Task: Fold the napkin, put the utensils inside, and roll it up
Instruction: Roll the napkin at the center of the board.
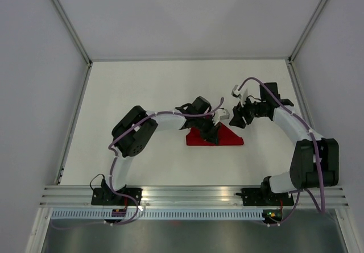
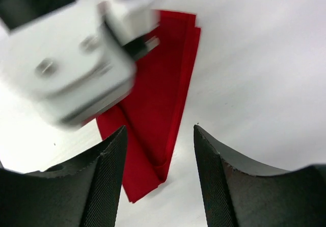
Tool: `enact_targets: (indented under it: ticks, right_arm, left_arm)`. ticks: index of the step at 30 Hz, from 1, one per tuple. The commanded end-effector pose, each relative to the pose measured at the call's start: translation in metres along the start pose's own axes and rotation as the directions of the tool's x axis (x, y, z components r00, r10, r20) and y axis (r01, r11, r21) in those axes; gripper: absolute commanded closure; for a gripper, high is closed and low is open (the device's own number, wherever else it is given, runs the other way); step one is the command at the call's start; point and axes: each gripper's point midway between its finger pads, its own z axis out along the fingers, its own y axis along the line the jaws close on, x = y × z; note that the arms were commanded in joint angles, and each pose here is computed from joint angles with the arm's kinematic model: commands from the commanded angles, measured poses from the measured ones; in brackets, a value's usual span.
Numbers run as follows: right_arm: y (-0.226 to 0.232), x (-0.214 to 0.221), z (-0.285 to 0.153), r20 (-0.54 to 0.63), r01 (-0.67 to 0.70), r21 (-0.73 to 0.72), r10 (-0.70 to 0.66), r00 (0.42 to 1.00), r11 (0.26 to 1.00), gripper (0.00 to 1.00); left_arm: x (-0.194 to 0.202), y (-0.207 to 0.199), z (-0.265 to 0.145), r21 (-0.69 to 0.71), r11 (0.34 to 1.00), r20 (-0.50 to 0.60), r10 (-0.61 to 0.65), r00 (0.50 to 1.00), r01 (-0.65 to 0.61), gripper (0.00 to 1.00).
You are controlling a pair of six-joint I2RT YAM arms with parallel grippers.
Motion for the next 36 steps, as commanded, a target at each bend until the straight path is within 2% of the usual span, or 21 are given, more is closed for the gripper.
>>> enact_targets:
  ticks: [1,6,12,22,25,26,28,29,32,33,36]
  right_arm:
    - [0.003,0.004,0.002,0.054,0.222,0.061,-0.225,0.973,0.973,0.39]
    - [0.041,0.041,0.013,0.012,0.346,0.036,-0.346,0.938,0.938,0.35]
    - [0.07,0.059,0.03,-0.025,0.482,0.063,-0.482,0.876,0.874,0.27]
    - [0.085,0.073,0.058,-0.097,0.53,-0.004,-0.528,0.844,0.848,0.29]
    - [0.088,0.082,0.066,-0.123,0.524,-0.044,-0.525,0.842,0.851,0.39]
    - [0.089,0.083,0.067,-0.127,0.526,-0.05,-0.528,0.84,0.849,0.47]
    - [0.089,0.089,0.07,-0.149,0.513,-0.068,-0.517,0.843,0.856,0.57]
    - [0.089,0.087,0.07,-0.151,0.514,-0.069,-0.518,0.842,0.855,0.66]
    - [0.09,0.089,0.07,-0.164,0.506,-0.091,-0.514,0.842,0.858,0.78]
    - [0.091,0.089,0.069,-0.168,0.503,-0.1,-0.512,0.842,0.859,0.8]
    - [0.095,0.09,0.068,-0.185,0.488,-0.148,-0.509,0.841,0.86,0.86]
  left_arm:
    - [0.081,-0.022,0.0,0.083,0.944,-0.269,-0.288,0.919,0.32,0.98]
    - [0.078,-0.01,-0.001,0.098,0.904,-0.283,-0.376,0.882,0.417,0.98]
    - [0.076,-0.006,0.002,0.12,0.876,-0.287,-0.421,0.861,0.468,0.98]
    - [0.073,0.0,0.005,0.12,0.863,-0.286,-0.443,0.85,0.49,0.98]
    - [0.071,0.001,0.004,0.117,0.864,-0.282,-0.445,0.85,0.49,0.98]
    - [0.071,0.001,0.004,0.118,0.865,-0.281,-0.443,0.852,0.488,0.98]
    - [0.068,0.001,0.003,0.117,0.868,-0.275,-0.439,0.855,0.483,0.98]
    - [0.067,0.002,0.002,0.114,0.87,-0.272,-0.437,0.857,0.479,0.98]
    - [0.06,0.005,-0.002,0.088,0.884,-0.255,-0.426,0.868,0.46,0.88]
    - [0.057,0.008,-0.004,0.071,0.89,-0.244,-0.422,0.873,0.45,0.78]
    - [0.033,0.017,-0.016,0.021,0.918,-0.171,-0.387,0.906,0.396,0.66]
